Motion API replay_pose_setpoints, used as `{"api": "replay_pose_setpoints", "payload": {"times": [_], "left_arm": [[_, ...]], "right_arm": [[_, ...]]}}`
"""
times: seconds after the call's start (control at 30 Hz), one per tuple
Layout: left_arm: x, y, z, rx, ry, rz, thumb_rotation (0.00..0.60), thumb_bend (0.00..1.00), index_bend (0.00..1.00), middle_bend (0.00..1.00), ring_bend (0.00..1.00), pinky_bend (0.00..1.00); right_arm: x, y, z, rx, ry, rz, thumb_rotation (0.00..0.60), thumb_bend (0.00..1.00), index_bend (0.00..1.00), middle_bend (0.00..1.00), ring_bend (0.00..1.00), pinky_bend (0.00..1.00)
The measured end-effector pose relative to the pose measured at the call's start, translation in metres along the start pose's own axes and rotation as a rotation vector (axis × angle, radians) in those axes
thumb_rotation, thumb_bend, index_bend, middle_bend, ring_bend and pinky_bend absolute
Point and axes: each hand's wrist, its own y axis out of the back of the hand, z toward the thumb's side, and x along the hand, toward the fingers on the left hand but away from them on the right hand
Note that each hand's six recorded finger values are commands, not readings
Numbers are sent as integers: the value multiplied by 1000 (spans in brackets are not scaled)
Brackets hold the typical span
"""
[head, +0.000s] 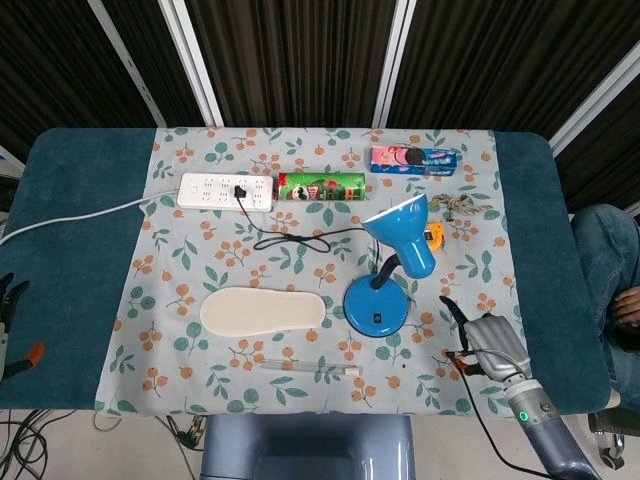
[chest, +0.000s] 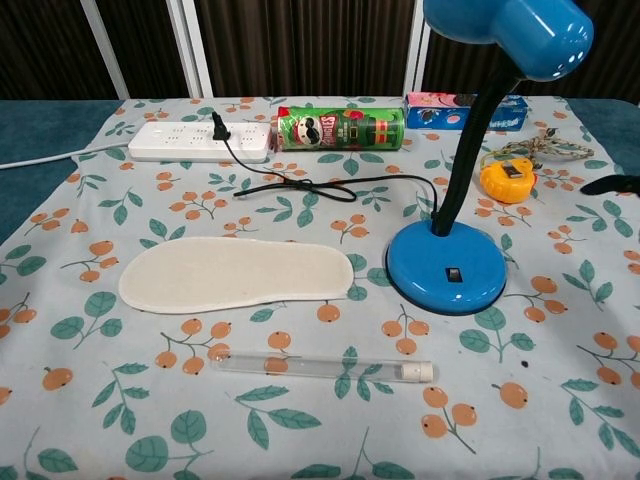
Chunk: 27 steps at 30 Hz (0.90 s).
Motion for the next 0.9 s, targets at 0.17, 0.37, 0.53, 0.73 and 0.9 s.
{"api": "replay_pose_setpoints", "payload": {"times": [0.17,0.37,0.53,0.73,0.9], "left_arm": [[0,0,0,-1,0,-2,600,249,100,2,0,144],[0,0,-1,-3,1,-5,600,250,100,2,0,144],[1,-1,0,-1,1,-6,600,249,100,2,0,144],[1,-1,-1,-2,5,-5,600,250,100,2,0,144],[1,0,-1,-5,6,-4,600,249,100,2,0,144]], "right_arm": [[-11,-18,22,-7,42,65,600,336,42,674,734,588],[-20,-33,39,-14,59,102,600,350,43,685,737,651],[-26,-40,46,1,53,125,600,361,42,685,737,700],[-35,-47,53,-12,53,148,600,362,42,685,737,748],[-38,-50,58,-18,62,166,600,362,43,685,737,781]]}}
